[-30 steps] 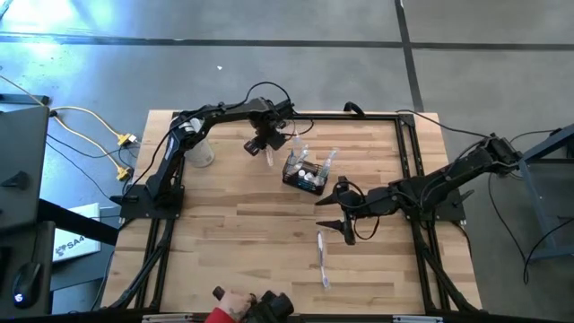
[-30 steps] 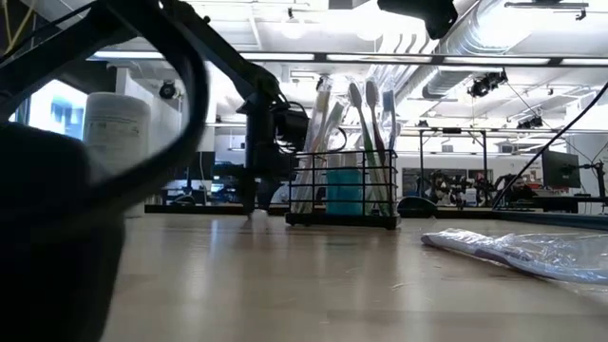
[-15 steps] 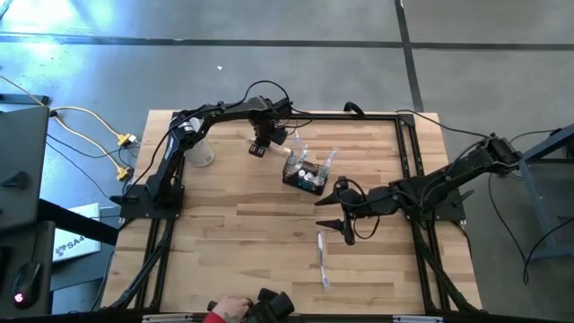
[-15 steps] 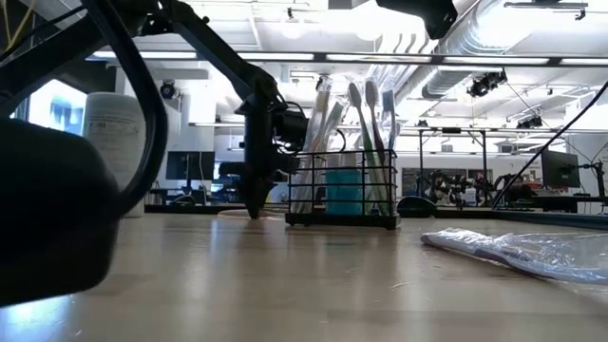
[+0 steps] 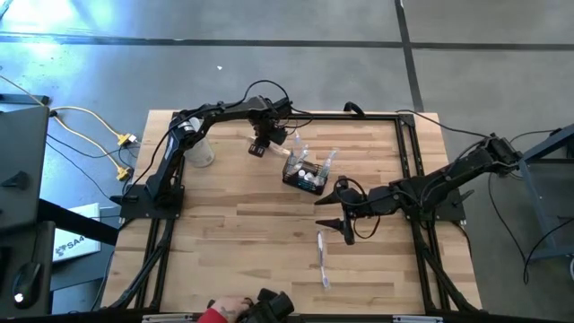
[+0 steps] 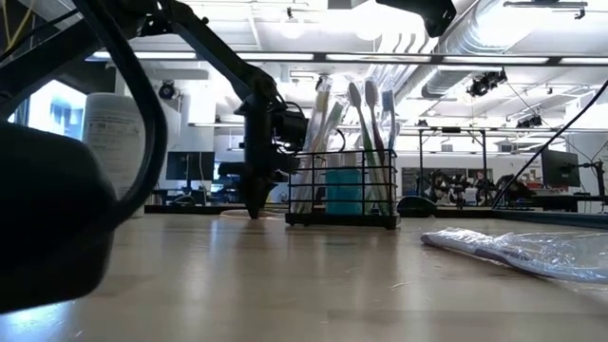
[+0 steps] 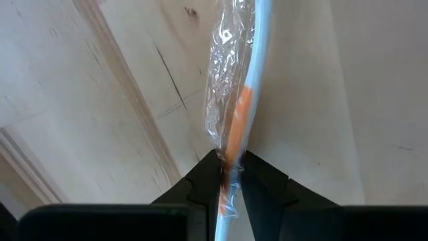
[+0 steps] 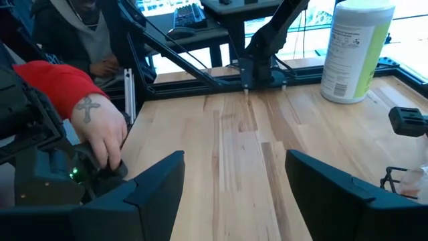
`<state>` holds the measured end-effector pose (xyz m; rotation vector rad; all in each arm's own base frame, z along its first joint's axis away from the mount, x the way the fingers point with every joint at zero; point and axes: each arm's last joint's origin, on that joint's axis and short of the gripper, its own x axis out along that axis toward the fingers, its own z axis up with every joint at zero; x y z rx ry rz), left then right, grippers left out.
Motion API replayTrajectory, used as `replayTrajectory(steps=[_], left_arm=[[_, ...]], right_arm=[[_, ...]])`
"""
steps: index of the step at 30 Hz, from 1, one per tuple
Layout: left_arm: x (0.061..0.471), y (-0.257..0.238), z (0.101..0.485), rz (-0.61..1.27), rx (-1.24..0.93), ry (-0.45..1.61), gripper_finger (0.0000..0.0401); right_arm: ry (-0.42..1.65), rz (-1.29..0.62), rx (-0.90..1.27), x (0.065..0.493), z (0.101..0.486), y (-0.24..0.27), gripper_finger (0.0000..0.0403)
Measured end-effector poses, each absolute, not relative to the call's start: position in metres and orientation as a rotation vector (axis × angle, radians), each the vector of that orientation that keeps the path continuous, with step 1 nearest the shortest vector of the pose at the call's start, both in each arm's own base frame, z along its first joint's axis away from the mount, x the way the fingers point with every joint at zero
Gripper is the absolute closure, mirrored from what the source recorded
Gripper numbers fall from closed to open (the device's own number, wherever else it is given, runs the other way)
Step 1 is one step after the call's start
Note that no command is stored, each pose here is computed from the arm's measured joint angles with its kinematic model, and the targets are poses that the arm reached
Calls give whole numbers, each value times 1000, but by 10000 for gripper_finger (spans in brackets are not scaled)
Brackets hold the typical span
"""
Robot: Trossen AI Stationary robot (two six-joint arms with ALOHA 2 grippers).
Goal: Pick & Place toothbrushing station
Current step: Put the orange toothbrush into the mesh organizer
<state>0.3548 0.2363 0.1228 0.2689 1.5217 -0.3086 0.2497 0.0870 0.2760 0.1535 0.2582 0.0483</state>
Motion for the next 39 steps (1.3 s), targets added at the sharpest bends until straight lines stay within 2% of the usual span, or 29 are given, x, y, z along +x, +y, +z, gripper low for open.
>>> replayTrajectory(steps=[10, 16, 24, 33, 39], left_arm=[[355, 239, 123, -296, 241, 1493, 340], [355, 239, 123, -268, 232, 1513, 387], [356, 236, 127, -191, 195, 1584, 387], [353, 222, 171, -180, 166, 1633, 388], [339, 212, 218, -85, 153, 1630, 388]], right_arm=[[256, 50, 154, 250, 276, 87, 150], [256, 51, 155, 250, 276, 87, 150], [256, 51, 155, 250, 276, 87, 150], [256, 55, 123, 250, 276, 87, 150], [260, 56, 115, 250, 276, 87, 150]])
